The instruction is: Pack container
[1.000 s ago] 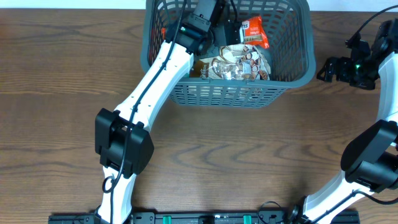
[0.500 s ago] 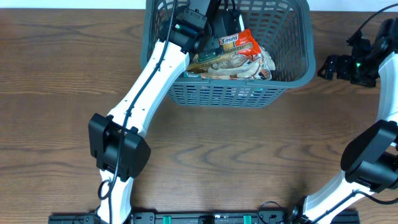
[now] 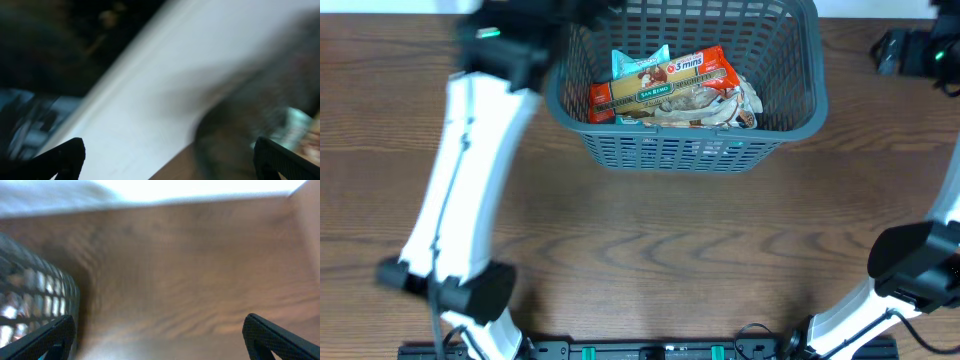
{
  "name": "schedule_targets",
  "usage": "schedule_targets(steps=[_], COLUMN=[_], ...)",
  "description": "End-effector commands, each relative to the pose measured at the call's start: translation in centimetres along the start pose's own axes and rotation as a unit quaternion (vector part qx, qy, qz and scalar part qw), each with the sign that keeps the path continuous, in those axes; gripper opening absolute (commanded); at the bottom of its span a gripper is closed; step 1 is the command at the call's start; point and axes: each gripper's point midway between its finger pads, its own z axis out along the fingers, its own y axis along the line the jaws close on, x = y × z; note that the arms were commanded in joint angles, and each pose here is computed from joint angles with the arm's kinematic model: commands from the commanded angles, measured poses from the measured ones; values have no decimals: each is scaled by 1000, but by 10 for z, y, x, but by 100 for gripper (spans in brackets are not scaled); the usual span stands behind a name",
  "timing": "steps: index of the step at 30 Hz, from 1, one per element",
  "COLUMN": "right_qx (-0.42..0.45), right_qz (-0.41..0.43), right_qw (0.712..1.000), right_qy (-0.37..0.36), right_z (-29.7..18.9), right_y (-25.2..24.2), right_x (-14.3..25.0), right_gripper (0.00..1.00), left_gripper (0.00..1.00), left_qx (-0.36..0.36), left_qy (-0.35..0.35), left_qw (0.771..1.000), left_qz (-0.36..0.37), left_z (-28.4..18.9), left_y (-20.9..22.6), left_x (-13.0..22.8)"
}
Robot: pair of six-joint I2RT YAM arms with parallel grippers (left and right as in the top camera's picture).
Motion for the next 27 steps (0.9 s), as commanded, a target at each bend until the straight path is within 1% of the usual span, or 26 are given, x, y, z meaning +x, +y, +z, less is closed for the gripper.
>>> schedule_targets(steps=[1,4,6,7,10,13,15,20,23,27], right_qx=[-11,-37,-38,-39,-38,-18,4,5,12,-4], right_qz=[-34,-56,-61,-68,-84,-77,-66,-74,-66,-48], right_qw=[996,992,990,989,986,987,989,990,992,993], right_qy=[-76,-109,-117,-123,-142,-142,-136,-122,-110,-105], right_z=[-53,-78,-90,-97,-119,-141,-153,-173,-178,-183], right_y=[16,33,40,44,57,61,61,83,91,105], right_x=[-38,-50,-52,-53,-56,-49,-41,-13,15,65], right_gripper=[99,99,99,99,99,99,99,99,99,99], left_gripper=[99,99,99,99,99,99,99,99,99,99], left_qx=[-62,-90,-103,-109,-122,-122,-119,-111,-89,-48], left_qy=[17,45,65,76,105,121,127,138,134,122], left_qw=[992,974,960,955,947,939,938,936,938,939], left_qz=[-105,-205,-250,-265,-279,-297,-298,-304,-306,-319], left_z=[-35,-62,-78,-86,-110,-129,-139,-155,-158,-164], left_y=[50,77,87,92,100,98,93,71,45,1], left_x=[17,46,64,73,93,105,109,127,143,167])
